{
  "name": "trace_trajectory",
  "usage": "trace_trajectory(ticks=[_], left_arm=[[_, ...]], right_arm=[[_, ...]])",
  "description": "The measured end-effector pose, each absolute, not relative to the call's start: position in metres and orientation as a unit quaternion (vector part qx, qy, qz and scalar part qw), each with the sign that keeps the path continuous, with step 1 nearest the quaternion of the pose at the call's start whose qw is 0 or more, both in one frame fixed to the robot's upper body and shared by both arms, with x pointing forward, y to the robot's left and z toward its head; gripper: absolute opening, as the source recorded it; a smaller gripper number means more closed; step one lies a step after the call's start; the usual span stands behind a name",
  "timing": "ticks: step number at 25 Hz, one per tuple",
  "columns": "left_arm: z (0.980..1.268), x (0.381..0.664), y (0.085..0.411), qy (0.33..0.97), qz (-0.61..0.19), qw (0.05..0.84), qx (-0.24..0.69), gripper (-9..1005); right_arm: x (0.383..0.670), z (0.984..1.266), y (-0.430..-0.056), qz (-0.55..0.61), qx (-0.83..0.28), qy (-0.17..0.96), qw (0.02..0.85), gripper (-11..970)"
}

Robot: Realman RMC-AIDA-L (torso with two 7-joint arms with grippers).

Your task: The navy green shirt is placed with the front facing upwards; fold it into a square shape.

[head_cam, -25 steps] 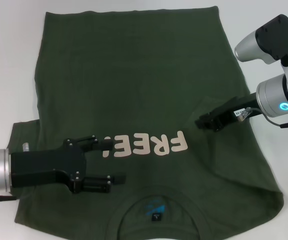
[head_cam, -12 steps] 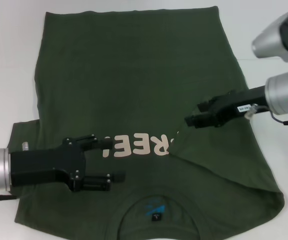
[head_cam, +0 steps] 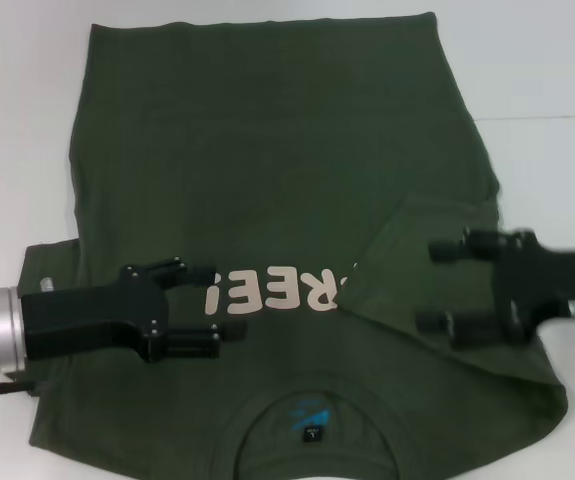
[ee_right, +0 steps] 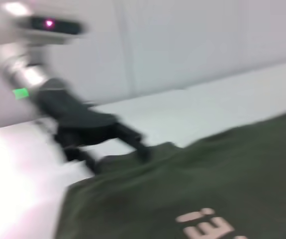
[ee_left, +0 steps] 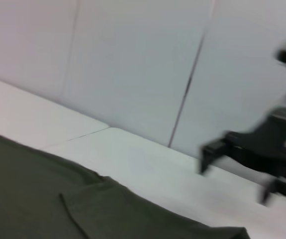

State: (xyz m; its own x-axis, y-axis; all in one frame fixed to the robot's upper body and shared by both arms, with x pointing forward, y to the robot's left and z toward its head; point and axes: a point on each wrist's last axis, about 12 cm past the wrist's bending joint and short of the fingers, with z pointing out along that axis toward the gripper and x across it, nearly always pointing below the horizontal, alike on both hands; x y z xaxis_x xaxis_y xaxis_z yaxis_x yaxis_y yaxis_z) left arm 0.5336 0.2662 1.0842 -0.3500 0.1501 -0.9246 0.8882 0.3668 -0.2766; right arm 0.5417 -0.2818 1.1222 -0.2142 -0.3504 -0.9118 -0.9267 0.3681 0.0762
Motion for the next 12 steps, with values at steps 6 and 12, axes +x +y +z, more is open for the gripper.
trace_trajectory(ticks=[6,12], left_arm=[[1.085,0.538,0.275,0.729,-0.420,0.437,0.317,935],[1.087,0.539,0.295,0.773,-0.406,0.421,0.246,934]], right_arm=[[0.504,1.104,-0.288,0.364,-0.521,0.652,0.414,926],[0.492,1.101,-0.290,0.385,-0.532,0.639,0.399,920]])
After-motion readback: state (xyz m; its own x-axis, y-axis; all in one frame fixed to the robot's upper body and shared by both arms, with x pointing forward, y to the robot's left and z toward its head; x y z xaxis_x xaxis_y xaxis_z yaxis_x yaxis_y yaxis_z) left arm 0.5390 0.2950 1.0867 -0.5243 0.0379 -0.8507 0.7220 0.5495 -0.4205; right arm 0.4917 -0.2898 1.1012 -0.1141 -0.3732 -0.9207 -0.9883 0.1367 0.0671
